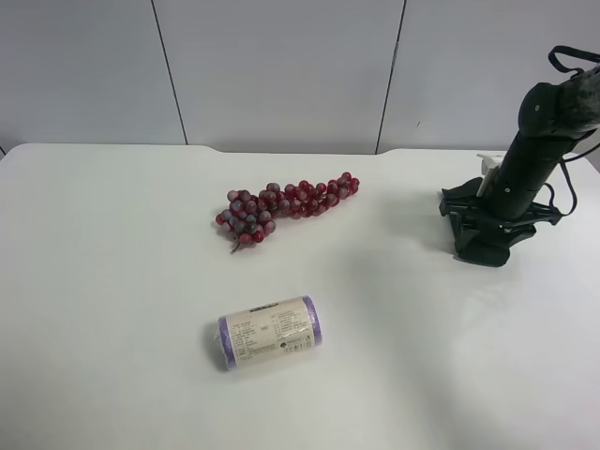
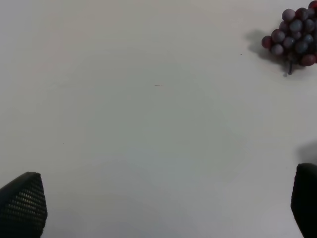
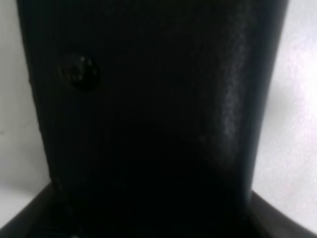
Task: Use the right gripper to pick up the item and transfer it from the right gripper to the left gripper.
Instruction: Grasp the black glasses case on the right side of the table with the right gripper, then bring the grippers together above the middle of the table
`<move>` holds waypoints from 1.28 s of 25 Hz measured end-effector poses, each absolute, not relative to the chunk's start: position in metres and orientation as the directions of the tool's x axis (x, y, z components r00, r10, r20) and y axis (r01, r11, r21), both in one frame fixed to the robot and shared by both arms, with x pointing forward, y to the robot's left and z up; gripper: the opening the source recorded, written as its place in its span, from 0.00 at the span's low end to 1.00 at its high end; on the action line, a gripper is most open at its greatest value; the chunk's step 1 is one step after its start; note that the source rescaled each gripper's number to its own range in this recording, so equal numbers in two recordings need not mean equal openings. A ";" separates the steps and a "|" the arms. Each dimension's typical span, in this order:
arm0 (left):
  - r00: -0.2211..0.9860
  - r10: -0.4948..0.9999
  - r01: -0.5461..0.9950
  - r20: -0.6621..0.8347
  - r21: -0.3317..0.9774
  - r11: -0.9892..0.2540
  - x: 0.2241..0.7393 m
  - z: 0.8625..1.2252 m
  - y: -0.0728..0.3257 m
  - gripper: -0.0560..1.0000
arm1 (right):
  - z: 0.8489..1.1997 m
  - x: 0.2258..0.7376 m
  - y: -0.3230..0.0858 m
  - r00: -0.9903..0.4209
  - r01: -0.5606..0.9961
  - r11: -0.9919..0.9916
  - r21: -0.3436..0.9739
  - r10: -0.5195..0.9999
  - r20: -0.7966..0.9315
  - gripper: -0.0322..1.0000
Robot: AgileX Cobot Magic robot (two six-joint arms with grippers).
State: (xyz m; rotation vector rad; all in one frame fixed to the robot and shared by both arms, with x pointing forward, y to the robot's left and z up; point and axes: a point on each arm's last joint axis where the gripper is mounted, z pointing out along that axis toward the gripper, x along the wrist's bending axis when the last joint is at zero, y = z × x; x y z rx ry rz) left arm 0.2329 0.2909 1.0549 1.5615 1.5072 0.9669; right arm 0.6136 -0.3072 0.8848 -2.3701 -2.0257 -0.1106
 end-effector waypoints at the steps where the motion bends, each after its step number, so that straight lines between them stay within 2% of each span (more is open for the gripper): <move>1: 0.022 1.000 0.435 0.021 0.900 -0.028 0.233 1.055 0.291 1.00 | 0.885 0.614 -0.307 0.154 0.987 -0.157 0.029 0.986 0.068 0.20; 7: 0.022 1.000 0.435 0.021 0.900 -0.028 0.233 1.055 0.291 1.00 | 0.891 0.615 -0.307 0.153 0.986 -0.157 0.056 0.986 0.071 0.19; 17: 0.022 1.000 0.435 0.021 0.900 -0.028 0.233 1.055 0.291 1.00 | 0.959 0.602 -0.301 0.057 0.984 -0.071 0.161 0.994 0.089 0.17; 24: 0.022 1.000 0.435 0.021 0.900 -0.028 0.233 1.055 0.291 1.00 | 1.003 0.584 -0.259 -0.130 0.967 0.105 0.231 0.987 0.093 0.16; 32: 0.022 1.000 0.435 0.021 0.900 -0.028 0.233 1.055 0.291 1.00 | 1.036 0.552 -0.202 -0.390 0.896 0.358 0.264 0.917 0.081 0.15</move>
